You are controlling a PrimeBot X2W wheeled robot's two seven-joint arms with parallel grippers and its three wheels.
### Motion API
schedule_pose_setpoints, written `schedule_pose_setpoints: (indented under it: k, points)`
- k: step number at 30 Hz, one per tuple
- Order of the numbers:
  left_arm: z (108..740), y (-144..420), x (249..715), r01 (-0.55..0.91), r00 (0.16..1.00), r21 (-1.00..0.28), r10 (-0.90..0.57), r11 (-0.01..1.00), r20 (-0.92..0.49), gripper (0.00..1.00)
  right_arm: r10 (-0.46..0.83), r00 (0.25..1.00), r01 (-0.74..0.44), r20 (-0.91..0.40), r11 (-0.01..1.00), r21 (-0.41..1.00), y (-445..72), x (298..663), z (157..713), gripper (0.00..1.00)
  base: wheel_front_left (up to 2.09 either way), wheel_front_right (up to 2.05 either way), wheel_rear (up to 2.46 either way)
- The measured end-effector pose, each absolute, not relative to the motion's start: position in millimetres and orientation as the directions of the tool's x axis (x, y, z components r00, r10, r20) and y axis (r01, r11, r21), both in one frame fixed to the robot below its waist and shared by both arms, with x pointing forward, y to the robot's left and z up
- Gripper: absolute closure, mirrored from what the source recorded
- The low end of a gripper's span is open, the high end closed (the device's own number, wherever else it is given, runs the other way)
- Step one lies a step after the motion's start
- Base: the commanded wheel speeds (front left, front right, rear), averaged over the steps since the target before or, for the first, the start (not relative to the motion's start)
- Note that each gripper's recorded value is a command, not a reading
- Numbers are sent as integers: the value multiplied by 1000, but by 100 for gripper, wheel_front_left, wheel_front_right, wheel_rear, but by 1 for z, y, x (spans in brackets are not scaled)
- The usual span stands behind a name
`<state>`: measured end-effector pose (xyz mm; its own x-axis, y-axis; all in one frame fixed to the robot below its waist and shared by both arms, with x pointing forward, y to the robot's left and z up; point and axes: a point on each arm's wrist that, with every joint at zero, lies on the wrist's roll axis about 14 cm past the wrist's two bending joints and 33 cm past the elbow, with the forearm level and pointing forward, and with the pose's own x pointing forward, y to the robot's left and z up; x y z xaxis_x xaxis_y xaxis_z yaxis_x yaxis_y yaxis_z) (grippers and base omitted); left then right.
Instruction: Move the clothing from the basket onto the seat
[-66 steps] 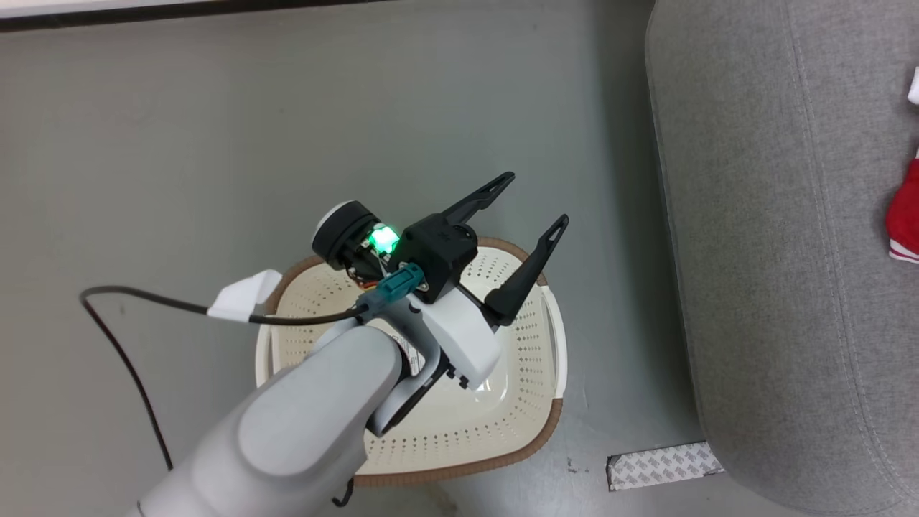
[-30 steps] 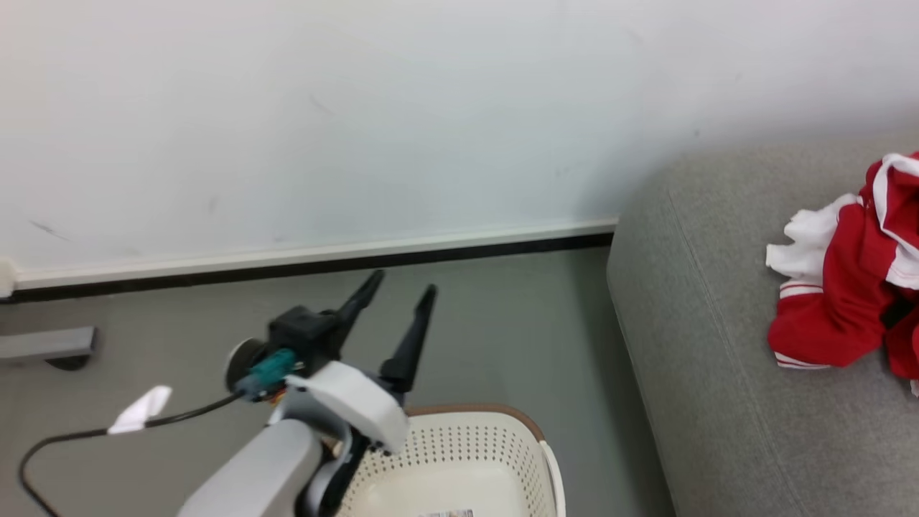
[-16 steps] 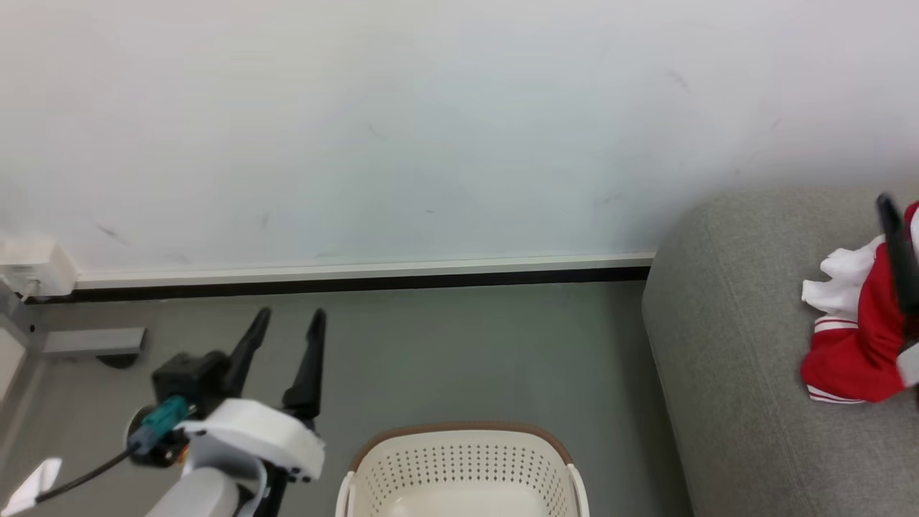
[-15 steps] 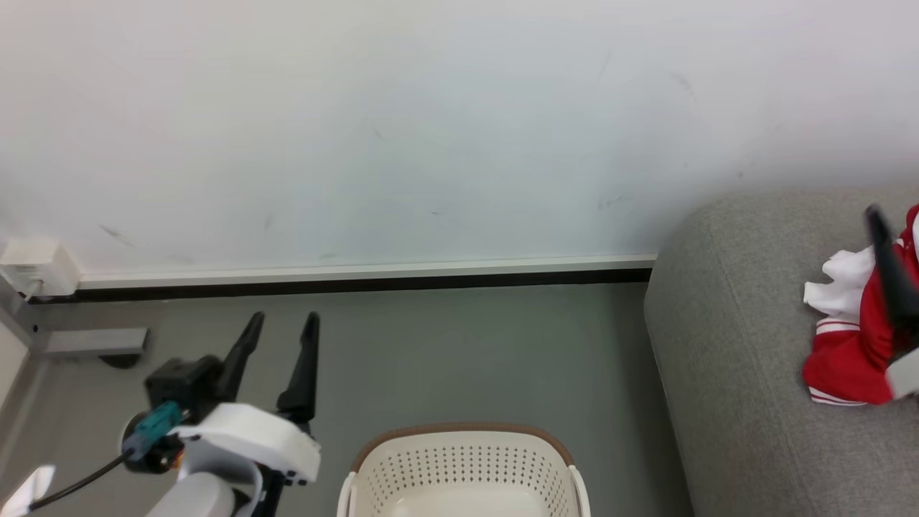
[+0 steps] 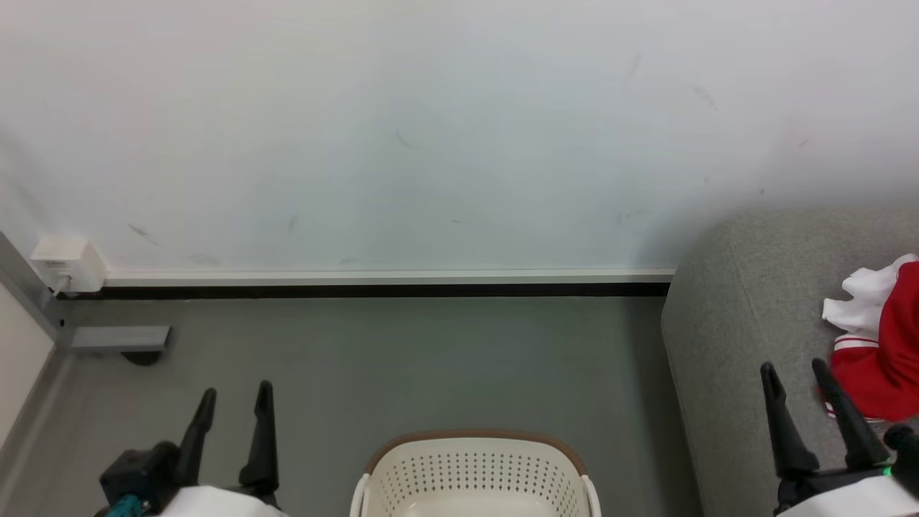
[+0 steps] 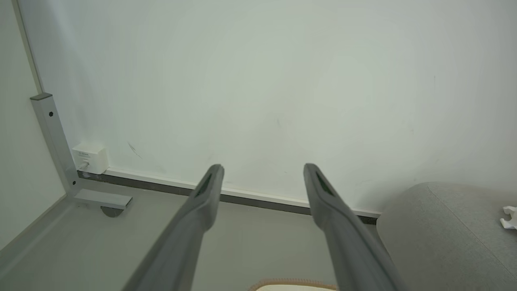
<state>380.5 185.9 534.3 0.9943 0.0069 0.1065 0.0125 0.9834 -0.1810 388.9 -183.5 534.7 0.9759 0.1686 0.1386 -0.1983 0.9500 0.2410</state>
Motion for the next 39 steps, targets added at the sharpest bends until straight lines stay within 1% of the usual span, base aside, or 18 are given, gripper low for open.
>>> schedule_pose_setpoints:
  k: [1, 5, 8, 17, 39]
  points:
    - [526, 188, 375, -4, 996, -178, 20, 984, 90, 0, 159, 980, -185, 123, 951, 247, -180, 381, 526, 0, 0, 0, 0]
    - [515, 191, 367, -22, 997, -177, 35, 984, 66, 0, 151, 980, -179, 131, 953, 245, -174, 374, 526, 0, 0, 0, 0]
    - [512, 194, 364, -38, 997, -141, 48, 989, 65, 0, 153, 980, -181, 130, 952, 248, -165, 368, 523, 0, 0, 0, 0]
    - [499, 198, 355, -58, 997, -115, 63, 992, 45, 0, 159, 981, -185, 115, 947, 264, -154, 358, 516, 0, 0, 0, 0]
    - [494, 201, 355, -61, 997, -106, 65, 993, 41, 0, 166, 978, -194, 122, 943, 272, -151, 359, 518, 0, 0, 0, 0]
